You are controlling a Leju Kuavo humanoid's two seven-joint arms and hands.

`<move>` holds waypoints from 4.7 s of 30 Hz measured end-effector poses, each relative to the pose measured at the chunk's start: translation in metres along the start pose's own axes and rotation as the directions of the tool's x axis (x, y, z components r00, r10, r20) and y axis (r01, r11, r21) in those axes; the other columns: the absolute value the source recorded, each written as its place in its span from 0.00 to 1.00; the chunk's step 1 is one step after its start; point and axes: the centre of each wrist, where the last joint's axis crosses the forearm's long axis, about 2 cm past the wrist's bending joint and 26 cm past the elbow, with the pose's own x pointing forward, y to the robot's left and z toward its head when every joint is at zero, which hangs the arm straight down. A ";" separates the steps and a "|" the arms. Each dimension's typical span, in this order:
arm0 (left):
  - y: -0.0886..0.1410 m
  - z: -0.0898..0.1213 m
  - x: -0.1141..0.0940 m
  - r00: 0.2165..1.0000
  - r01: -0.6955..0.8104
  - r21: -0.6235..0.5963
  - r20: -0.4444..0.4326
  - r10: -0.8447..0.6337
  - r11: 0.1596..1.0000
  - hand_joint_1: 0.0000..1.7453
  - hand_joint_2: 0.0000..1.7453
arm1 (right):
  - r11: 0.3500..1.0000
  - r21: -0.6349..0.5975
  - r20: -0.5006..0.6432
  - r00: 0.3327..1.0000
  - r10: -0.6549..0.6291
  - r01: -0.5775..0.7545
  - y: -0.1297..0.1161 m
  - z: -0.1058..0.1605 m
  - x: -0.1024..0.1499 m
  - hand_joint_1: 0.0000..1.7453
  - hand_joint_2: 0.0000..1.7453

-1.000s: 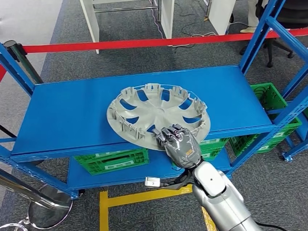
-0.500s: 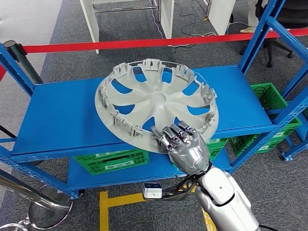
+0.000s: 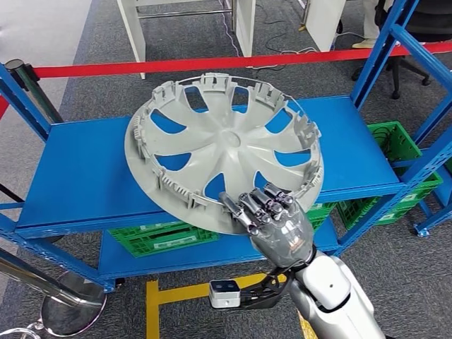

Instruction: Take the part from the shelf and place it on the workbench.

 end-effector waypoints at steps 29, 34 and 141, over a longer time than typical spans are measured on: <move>-0.002 -0.001 0.003 0.999 0.037 0.045 -0.024 -0.036 0.998 0.00 0.00 | 0.996 -0.087 0.120 0.993 -0.009 0.019 -0.014 0.000 -0.013 1.00 1.00; -0.002 -0.002 0.004 0.999 0.047 0.045 -0.020 -0.046 0.998 0.00 0.00 | 0.996 -0.095 0.082 0.997 0.011 -0.004 -0.017 0.002 -0.020 1.00 1.00; 0.018 -0.005 0.007 0.989 0.137 0.068 -0.072 -0.132 0.988 0.00 0.00 | 0.977 -0.034 -0.108 0.972 0.207 -0.212 -0.055 0.019 -0.031 1.00 1.00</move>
